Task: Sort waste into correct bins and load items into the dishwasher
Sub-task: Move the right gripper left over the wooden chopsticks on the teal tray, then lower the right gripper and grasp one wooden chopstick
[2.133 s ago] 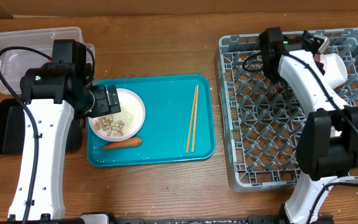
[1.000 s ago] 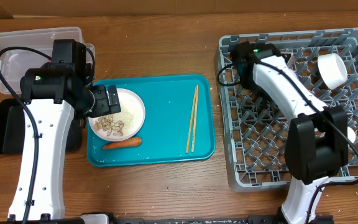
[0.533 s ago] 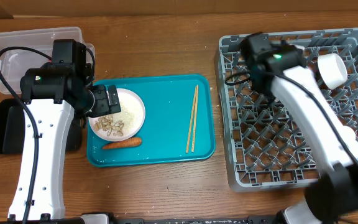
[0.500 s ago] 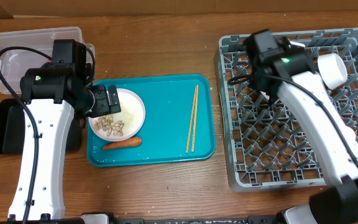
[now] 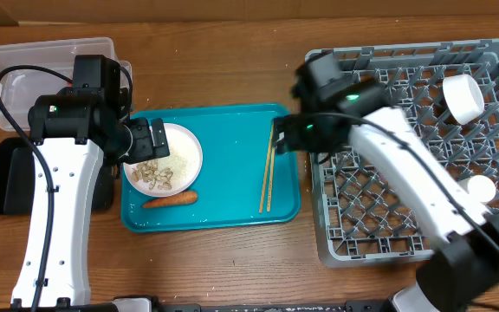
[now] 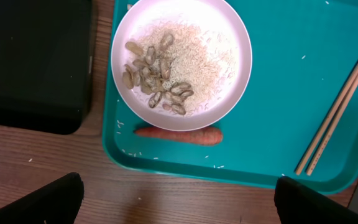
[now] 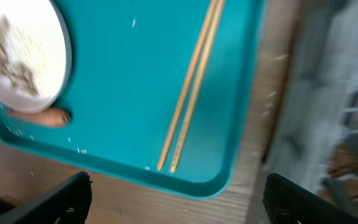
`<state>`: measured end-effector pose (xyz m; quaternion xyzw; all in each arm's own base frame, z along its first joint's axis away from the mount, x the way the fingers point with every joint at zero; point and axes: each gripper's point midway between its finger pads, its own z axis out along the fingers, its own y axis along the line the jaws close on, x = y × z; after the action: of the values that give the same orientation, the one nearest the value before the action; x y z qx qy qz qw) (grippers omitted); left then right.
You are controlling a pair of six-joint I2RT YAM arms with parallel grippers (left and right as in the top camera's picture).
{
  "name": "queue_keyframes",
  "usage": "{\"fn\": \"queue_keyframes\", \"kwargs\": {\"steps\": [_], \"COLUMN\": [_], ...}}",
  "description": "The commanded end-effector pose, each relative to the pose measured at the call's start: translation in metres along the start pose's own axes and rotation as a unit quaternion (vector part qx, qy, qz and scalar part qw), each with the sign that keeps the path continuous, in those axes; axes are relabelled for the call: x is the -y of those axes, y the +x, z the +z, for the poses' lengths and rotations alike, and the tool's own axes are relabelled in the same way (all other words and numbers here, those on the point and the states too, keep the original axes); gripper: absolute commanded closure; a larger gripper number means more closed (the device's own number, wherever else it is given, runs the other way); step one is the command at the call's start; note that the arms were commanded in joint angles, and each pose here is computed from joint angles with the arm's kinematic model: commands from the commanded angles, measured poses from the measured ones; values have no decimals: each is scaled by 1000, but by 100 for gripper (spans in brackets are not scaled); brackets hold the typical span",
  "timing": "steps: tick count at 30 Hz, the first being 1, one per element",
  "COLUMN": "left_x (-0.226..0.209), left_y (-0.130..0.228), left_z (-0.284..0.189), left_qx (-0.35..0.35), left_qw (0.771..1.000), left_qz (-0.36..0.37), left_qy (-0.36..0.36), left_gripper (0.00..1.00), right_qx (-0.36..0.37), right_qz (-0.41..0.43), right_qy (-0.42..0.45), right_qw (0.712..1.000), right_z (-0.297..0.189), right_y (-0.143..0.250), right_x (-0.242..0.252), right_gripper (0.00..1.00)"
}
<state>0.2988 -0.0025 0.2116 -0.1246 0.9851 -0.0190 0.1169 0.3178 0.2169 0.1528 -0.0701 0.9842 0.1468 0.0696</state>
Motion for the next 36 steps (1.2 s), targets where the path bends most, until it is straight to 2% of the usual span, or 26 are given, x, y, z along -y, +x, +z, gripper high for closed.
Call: {"fn": "queue_keyframes", "kwargs": {"steps": [1,8,19,36], "left_x": [1,1,1,1], "left_y": [-1,-1,-1,-1], "left_z": [-4,-4,-4,-4], "left_qx": [6,6,6,6], "left_qw": [1000,1000,1000,1000], "left_qz": [-7,-7,-7,-7], "left_qy": [7,7,7,7], "left_gripper": [0,0,0,0], "right_qx": [-47,-71,-110,-124], "right_qz": [-12,-17,26,31], "right_qy": [-9,3,59,48], "right_qw": [999,997,992,991], "right_z": [34,83,138,147], "right_y": [18,30,42,47], "right_x": [-25,-52,-34,-37], "right_gripper": [10,11,12,12]}}
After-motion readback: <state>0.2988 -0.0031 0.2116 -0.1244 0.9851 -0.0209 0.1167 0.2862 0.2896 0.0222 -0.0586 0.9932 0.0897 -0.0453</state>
